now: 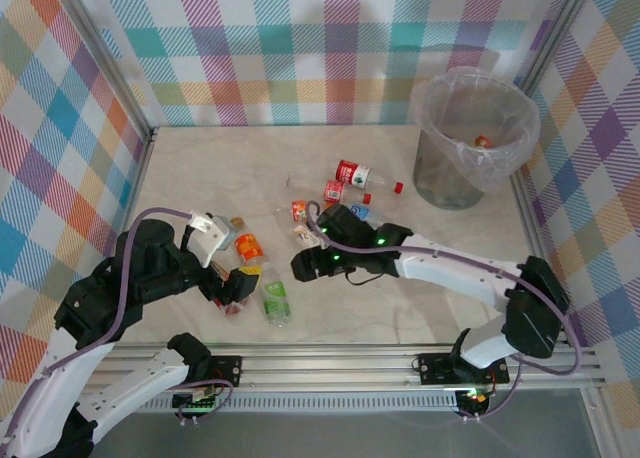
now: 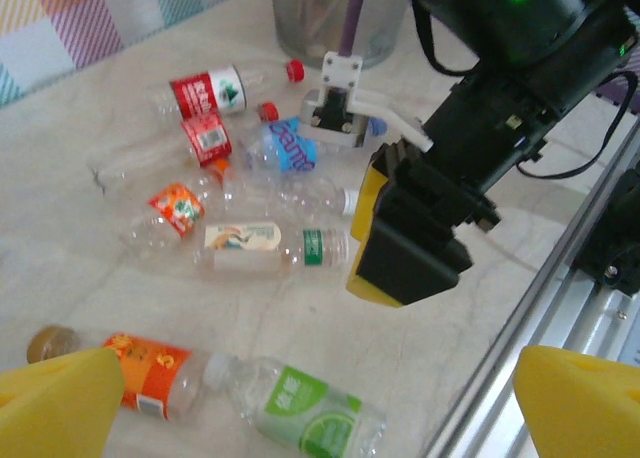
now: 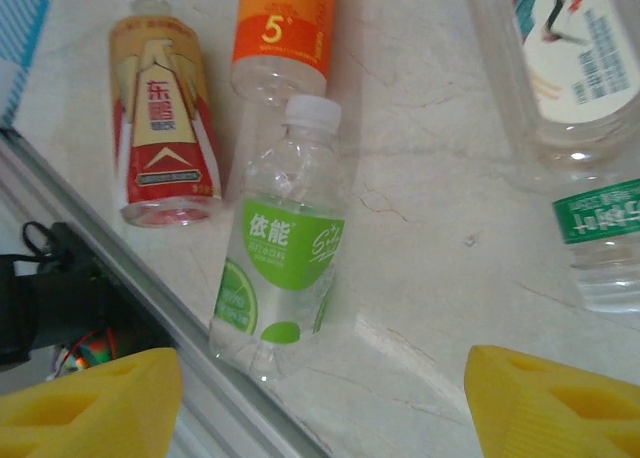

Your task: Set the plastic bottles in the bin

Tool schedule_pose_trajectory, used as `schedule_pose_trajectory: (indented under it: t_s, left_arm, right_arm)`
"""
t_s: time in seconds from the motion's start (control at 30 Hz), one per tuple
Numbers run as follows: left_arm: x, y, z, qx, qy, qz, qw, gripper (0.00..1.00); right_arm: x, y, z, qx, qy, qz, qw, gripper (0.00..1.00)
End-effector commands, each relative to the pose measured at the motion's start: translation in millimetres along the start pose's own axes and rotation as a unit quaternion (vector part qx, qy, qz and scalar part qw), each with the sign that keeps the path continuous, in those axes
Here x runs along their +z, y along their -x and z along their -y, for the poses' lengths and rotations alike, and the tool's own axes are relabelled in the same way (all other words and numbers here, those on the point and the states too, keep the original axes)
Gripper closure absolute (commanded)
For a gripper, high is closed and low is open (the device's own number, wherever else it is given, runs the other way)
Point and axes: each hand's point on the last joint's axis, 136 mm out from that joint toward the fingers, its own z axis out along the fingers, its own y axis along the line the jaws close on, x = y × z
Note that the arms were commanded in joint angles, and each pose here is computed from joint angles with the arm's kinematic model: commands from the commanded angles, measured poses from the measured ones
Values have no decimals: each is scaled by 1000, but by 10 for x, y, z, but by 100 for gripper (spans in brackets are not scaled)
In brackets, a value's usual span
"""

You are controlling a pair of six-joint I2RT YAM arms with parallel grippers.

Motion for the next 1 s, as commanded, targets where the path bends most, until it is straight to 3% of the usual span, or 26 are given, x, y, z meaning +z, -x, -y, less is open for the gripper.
schedule_pose_trajectory:
  t_s: [0.0,0.2,0.37,0.97]
  left_arm:
    - [-135,-88,-4,-26,11,-20,999,0]
    - [-161,-93,-6,-30,13,-30,999,0]
    - [-160,-107,14,-33,7,-27,999,0]
    - [-164,-136,64,-29,-6,-11,999,0]
  right_arm:
    - [214,83,-140,18,-20,20,999,25]
    - [613,-72,-286,18,-39,-12,999,18]
    - [826,-160,-332,24,-46,-32,998,17]
    - [1186,-384,-208,17,-163,-94,982,16]
